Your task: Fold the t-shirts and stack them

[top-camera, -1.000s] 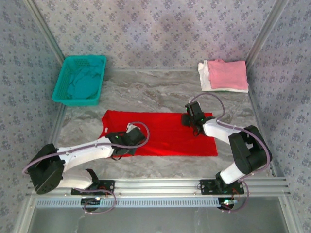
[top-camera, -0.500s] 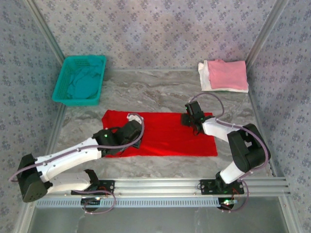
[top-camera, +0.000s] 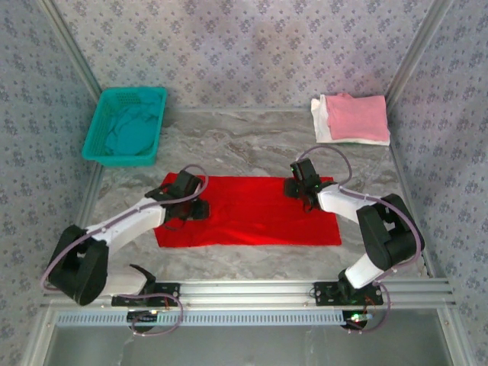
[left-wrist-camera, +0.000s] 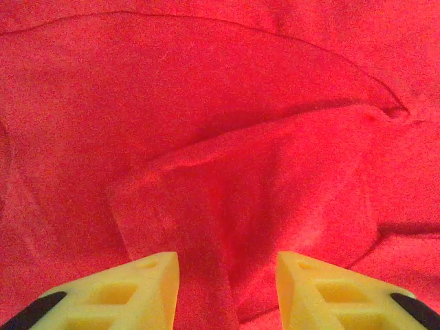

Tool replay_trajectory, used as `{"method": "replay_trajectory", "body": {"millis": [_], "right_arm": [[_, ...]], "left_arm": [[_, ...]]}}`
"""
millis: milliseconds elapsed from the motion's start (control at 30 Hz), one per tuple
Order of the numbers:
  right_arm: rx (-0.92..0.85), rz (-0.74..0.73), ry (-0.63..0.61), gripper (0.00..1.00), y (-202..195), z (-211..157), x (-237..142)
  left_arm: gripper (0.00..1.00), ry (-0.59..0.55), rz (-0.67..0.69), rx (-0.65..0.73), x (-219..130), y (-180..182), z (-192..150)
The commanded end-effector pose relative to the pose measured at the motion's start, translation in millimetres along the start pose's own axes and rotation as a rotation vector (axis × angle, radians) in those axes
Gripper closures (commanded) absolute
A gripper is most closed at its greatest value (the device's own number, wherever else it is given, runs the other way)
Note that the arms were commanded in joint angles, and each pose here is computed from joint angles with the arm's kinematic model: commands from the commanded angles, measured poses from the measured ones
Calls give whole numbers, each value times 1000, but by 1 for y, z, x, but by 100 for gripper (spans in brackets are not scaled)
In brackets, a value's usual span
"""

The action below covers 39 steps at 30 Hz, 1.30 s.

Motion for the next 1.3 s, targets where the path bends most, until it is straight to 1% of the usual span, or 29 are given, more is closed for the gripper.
{"method": "replay_trajectory", "body": {"millis": [0, 133, 200, 333, 433, 467, 533, 600, 667, 800, 967, 1100, 1167, 1233, 1267], "right_arm": [[15, -9, 18, 41, -2, 3, 1], [15, -6, 18, 41, -2, 3, 1], [15, 2, 20, 41, 0, 3, 2], [15, 3, 30, 41, 1, 2, 4], [15, 0, 27, 41, 0, 3, 3], [16, -1, 26, 41, -1, 3, 3], [15, -2, 26, 41, -1, 3, 3], [17, -2, 27, 41, -1, 3, 3], [18, 1, 28, 41, 0, 3, 3], [18, 5, 31, 41, 0, 3, 4], [19, 7, 41, 41, 0, 2, 6], [19, 5, 43, 40, 0, 1, 6], [20, 3, 45, 40, 0, 1, 7], [19, 5, 47, 40, 0, 1, 7], [19, 5, 47, 40, 0, 1, 7]], "left_arm": [[59, -10, -27, 18, 2, -3, 11], [55, -9, 11, -24, 9, 11, 14], [53, -6, 12, -27, 11, 11, 15], [51, 27, 10, -17, 20, 11, 17], [56, 36, -2, -8, 25, 8, 18], [59, 34, 0, -8, 26, 8, 18], [75, 34, -11, -3, 25, 6, 19], [87, 21, -21, -2, 20, 4, 22], [93, 15, -13, -6, 15, 5, 22], [100, 0, -9, 2, 4, 3, 22], [100, 7, 30, 67, -5, -4, 16], [100, 7, 103, 147, -10, -15, 7], [100, 8, 114, 185, -11, -23, 1], [100, -16, 151, 252, -15, -31, -9], [97, -24, 174, 280, -16, -33, -13]]}}
Point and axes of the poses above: each hand's point on the last joint's axis, 136 mm out from that joint toward the fingers, its own x axis out along the fingers, its own y axis along the line the jaws close on, z = x × y, the point moved 5 cm from there along -x, back along the fingers, and after that the axes turned 10 degrees about -x, right-handed, at the moved point
